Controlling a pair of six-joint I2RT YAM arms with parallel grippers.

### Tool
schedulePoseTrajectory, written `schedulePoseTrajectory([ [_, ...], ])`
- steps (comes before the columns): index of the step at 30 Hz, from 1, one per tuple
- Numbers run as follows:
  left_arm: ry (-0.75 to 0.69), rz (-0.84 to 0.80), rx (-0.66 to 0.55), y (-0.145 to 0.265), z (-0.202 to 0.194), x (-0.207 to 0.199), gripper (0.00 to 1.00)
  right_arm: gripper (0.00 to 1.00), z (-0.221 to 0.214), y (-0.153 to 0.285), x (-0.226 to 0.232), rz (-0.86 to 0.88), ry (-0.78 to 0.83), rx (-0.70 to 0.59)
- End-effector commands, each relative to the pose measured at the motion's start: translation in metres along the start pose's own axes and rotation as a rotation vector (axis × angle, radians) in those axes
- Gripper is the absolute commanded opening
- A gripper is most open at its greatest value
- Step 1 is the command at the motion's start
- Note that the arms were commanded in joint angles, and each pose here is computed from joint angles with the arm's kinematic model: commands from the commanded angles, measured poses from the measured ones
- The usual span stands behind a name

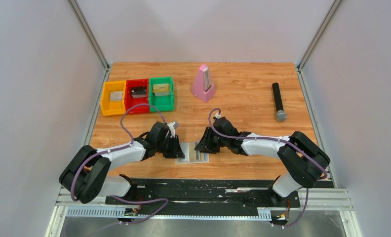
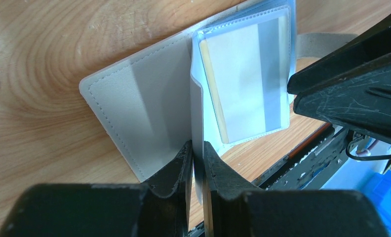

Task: Take the credit cards out of the card holder
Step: Remove the credit card from the card holder.

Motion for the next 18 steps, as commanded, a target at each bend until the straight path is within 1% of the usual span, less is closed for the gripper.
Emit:
schedulePoseTrajectory([
  [1, -0.007, 0.002, 0.001, -0.003, -0.002, 0.003, 0.19, 0.33, 0.008, 0.007, 0.028, 0.126, 0.011, -0.028],
  [11, -0.008, 0.002, -0.012, 0.001, 0.000, -0.001, 0.20, 0.33, 0.009, 0.005, 0.033, 0.155, 0.008, -0.018],
  [18, -0.003, 0.051, -0.062, 0.011, 0.008, -0.001, 0.23, 0.33, 0.011, 0.004, 0.040, 0.179, 0.011, -0.011],
])
Point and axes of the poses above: each gripper's point midway between its finger pads, its own y axis back along the fingers, its own x axis along the line the jaws close on, z = x × y, the point moved 4 cm from there along y, back along the fingers, and after that the axes turned 15 degrees about y, right-handed, at the moved point
